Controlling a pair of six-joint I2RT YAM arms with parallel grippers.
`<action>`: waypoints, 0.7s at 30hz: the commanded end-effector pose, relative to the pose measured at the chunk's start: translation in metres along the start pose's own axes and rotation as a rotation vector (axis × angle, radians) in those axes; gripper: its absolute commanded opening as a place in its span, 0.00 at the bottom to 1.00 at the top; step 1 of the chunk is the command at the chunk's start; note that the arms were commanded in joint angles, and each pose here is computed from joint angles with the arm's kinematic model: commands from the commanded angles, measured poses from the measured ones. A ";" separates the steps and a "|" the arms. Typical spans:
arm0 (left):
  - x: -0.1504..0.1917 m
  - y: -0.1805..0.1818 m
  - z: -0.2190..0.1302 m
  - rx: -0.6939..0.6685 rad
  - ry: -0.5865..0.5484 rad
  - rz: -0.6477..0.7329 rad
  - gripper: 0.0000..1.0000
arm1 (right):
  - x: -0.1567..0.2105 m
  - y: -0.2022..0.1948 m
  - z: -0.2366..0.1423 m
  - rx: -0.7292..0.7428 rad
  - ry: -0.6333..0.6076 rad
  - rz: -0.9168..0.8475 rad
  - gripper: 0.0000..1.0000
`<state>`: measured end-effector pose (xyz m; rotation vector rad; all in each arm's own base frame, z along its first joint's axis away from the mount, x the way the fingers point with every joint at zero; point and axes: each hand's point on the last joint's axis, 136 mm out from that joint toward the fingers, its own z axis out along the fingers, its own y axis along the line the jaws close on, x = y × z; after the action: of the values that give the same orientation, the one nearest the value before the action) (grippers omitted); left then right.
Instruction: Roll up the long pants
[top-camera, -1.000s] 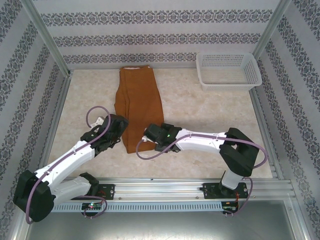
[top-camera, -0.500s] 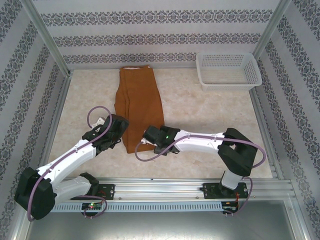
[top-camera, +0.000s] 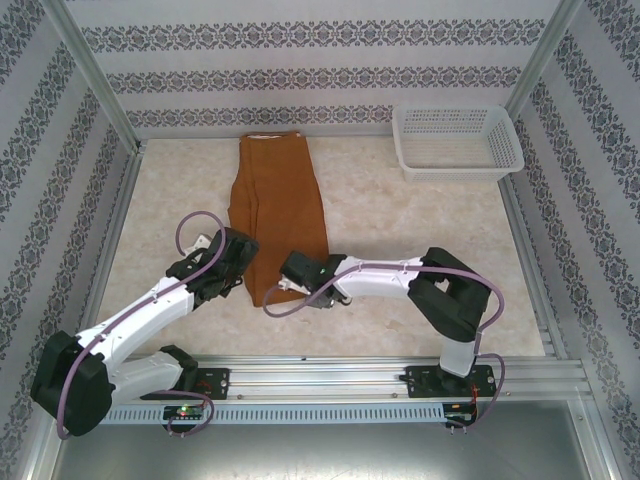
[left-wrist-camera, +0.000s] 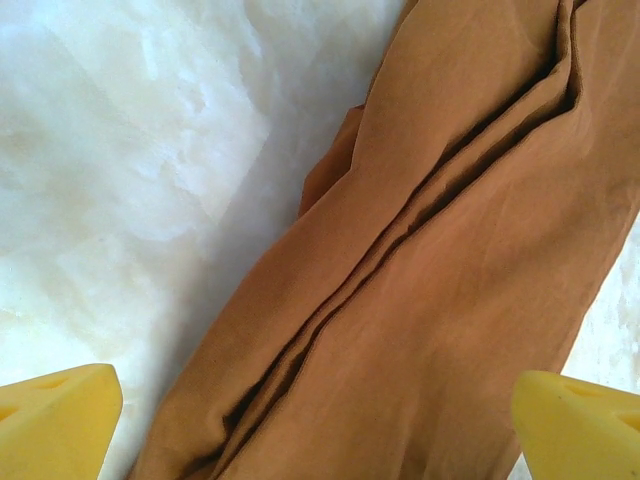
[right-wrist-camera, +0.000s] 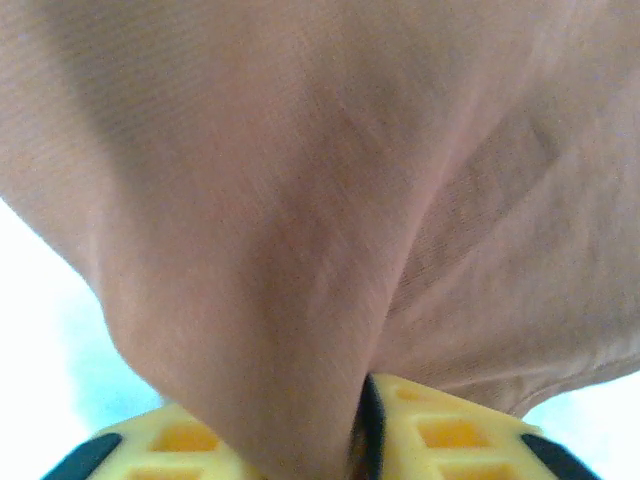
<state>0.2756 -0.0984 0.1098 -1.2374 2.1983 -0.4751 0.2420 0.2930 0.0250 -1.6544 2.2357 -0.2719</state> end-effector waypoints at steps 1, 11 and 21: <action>-0.007 -0.002 -0.008 0.001 -0.023 -0.004 1.00 | -0.006 -0.005 -0.030 -0.054 -0.006 0.030 0.00; -0.003 -0.009 -0.011 0.022 0.009 -0.034 1.00 | -0.042 -0.023 -0.069 -0.257 -0.058 0.127 0.00; 0.004 -0.020 -0.022 0.079 0.071 -0.164 1.00 | -0.066 -0.047 -0.043 -0.374 -0.053 0.221 0.00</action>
<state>0.2728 -0.1075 0.1220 -1.3207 2.1612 -0.6050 0.2801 0.3312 0.0902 -1.5577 2.4829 0.1609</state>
